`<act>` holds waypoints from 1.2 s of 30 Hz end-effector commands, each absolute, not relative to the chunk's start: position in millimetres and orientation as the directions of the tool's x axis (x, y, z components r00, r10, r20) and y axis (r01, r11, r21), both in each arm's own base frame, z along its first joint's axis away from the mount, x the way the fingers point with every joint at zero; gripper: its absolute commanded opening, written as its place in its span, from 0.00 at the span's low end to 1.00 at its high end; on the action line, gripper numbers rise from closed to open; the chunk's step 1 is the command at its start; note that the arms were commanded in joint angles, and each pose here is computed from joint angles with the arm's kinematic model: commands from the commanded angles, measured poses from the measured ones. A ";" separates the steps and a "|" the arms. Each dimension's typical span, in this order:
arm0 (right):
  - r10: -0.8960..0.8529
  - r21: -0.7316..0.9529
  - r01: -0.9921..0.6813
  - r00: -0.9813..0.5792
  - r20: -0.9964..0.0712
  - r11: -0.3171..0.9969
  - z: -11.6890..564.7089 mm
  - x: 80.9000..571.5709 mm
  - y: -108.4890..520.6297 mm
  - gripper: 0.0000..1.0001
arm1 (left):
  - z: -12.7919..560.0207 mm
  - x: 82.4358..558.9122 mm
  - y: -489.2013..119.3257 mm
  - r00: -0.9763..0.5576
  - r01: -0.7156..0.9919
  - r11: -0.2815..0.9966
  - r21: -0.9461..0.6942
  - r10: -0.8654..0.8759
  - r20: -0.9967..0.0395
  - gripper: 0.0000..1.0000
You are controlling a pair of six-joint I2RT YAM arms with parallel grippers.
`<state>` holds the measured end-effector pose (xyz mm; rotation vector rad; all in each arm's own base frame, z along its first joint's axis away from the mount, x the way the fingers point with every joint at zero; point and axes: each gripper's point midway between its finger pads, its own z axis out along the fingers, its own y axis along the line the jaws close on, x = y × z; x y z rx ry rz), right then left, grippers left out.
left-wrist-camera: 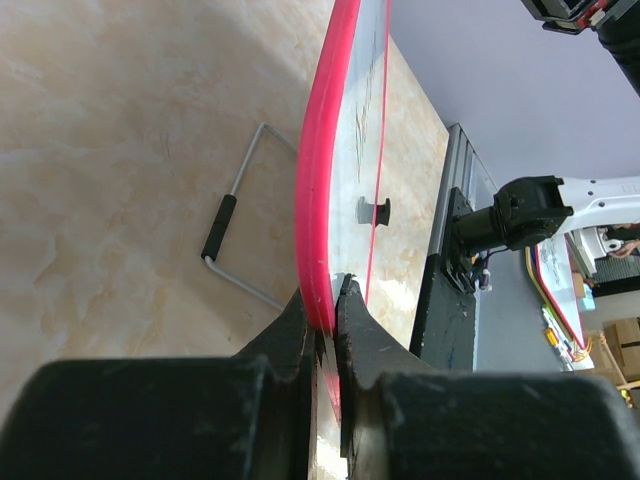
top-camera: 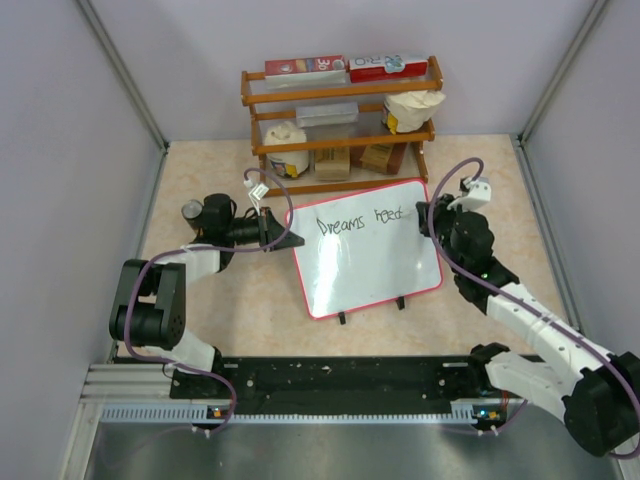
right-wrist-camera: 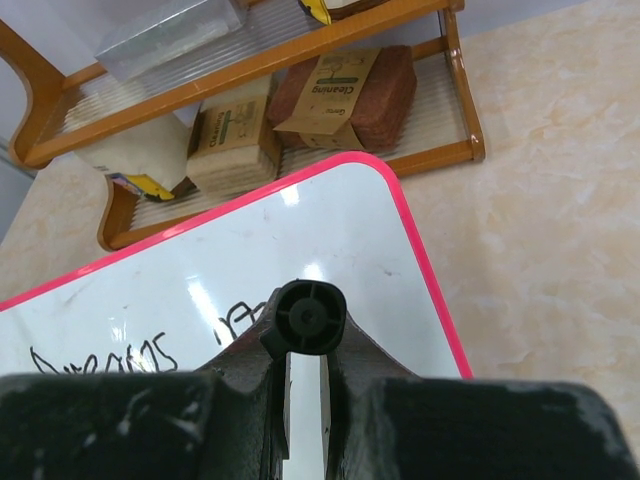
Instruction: Write a sentence on the whiteboard
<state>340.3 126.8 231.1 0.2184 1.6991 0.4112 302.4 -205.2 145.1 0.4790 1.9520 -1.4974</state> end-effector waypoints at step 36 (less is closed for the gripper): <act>0.397 0.398 -0.243 -0.056 -0.916 0.885 294.1 297.2 121.3 0.00 | 117.4 309.7 -206.8 -0.625 0.724 0.363 -0.586 -0.014 -0.780 0.00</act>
